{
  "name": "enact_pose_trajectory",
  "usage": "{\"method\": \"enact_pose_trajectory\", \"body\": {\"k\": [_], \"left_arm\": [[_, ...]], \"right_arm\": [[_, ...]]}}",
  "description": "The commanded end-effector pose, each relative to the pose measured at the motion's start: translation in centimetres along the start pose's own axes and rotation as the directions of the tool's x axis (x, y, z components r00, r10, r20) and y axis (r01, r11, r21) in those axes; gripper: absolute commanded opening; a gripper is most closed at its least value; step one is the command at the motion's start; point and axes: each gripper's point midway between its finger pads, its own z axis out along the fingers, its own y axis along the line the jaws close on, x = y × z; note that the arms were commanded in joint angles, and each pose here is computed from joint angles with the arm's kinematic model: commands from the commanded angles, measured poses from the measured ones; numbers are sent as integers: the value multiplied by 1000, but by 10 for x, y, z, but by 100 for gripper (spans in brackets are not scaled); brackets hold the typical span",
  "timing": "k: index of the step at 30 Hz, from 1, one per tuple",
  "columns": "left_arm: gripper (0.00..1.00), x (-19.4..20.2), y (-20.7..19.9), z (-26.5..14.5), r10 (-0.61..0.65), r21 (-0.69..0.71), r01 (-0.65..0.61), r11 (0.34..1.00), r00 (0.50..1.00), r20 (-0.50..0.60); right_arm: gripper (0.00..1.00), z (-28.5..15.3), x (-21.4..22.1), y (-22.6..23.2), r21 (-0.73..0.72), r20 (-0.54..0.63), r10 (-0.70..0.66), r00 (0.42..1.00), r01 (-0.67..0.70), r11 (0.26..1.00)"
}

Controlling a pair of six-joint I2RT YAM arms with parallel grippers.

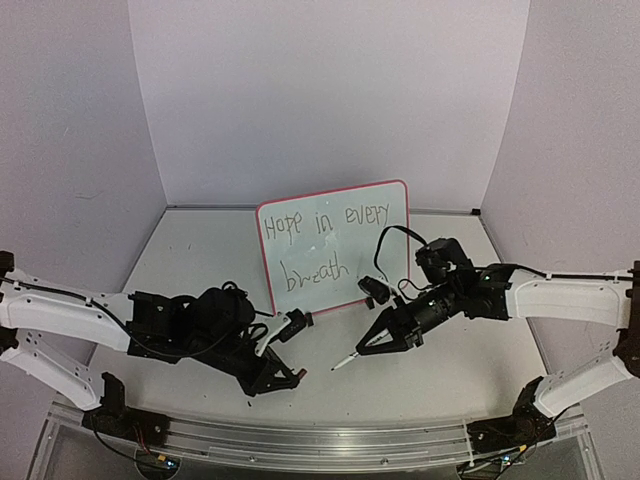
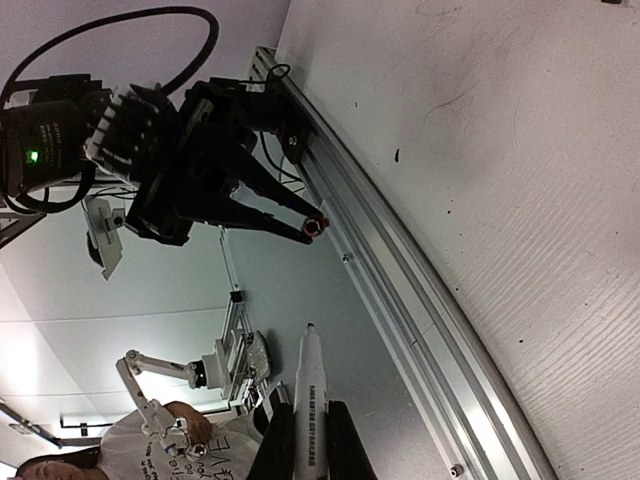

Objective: Write a sentence on the whiteboard
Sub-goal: Insert the whiteboard marker without the cap into the pen cap.

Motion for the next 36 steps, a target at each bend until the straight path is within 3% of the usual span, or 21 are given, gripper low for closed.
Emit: {"method": "enact_pose_trajectory", "body": {"k": [1, 8, 36], "left_arm": [[0, -28, -45, 9, 65, 121, -75, 990, 994, 88], [0, -32, -62, 20, 60, 165, -81, 983, 990, 127], [0, -23, -54, 16, -19, 153, -5, 988, 987, 157]], "right_arm": [[0, -1, -1, 29, -122, -58, -53, 997, 46, 991], [0, 6, 5, 18, -117, -93, -24, 995, 13, 993], [0, 6, 8, 8, -59, -70, -16, 997, 12, 998]]}}
